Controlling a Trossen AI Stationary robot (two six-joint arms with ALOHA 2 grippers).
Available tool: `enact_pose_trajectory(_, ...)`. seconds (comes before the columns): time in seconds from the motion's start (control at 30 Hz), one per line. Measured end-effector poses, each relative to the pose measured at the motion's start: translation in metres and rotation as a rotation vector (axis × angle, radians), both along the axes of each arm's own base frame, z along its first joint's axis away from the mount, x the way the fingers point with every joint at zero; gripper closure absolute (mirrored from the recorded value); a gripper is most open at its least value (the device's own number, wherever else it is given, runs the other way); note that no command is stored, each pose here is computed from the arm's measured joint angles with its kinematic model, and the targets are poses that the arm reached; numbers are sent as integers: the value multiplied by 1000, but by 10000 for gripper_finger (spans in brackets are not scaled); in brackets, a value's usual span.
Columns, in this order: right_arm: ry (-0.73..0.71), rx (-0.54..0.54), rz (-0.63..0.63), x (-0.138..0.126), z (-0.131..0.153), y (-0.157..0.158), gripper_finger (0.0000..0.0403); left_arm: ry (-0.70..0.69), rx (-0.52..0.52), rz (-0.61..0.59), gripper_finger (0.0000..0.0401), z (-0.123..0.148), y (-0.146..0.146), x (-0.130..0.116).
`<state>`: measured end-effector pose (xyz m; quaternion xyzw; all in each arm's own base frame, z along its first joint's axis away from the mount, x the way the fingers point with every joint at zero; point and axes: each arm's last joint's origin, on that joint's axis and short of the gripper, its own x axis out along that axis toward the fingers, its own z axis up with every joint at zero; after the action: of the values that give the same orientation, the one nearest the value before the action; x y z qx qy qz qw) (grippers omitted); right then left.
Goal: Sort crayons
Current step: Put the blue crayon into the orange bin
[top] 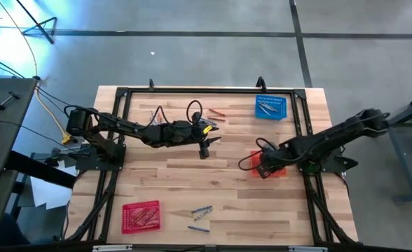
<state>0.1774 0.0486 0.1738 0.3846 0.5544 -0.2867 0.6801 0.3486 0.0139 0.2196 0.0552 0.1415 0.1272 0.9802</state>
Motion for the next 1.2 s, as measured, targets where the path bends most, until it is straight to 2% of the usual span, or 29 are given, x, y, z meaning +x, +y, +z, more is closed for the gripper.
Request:
enact_pose_trajectory(0.23,11,14,10,1,-1,1,352,0,1,0,245,0,0,0)
enact_pose_trajectory(0.53,26,16,22,0,-1,0,346,1,11,32,245,2,1,-1)
enact_pose_trajectory(0.63,61,-3,13,0,11,-2,346,-9,23,74,245,14,2,-9)
enact_pose_trajectory(0.77,31,-109,51,10,50,-4,345,33,22,72,245,27,-1,-22)
enact_pose_trajectory(0.9,-134,-300,101,24,100,-6,345,164,-18,52,245,24,-9,-34)
enact_pose_trajectory(1.0,-245,-451,161,35,120,-9,345,362,-57,-7,245,7,-14,-44)
enact_pose_trajectory(1.07,-260,-501,216,43,122,-11,345,511,-103,-60,245,-4,-16,-54)
enact_pose_trajectory(1.2,-243,-529,281,58,111,-18,345,717,-287,-93,245,-17,-19,-70)
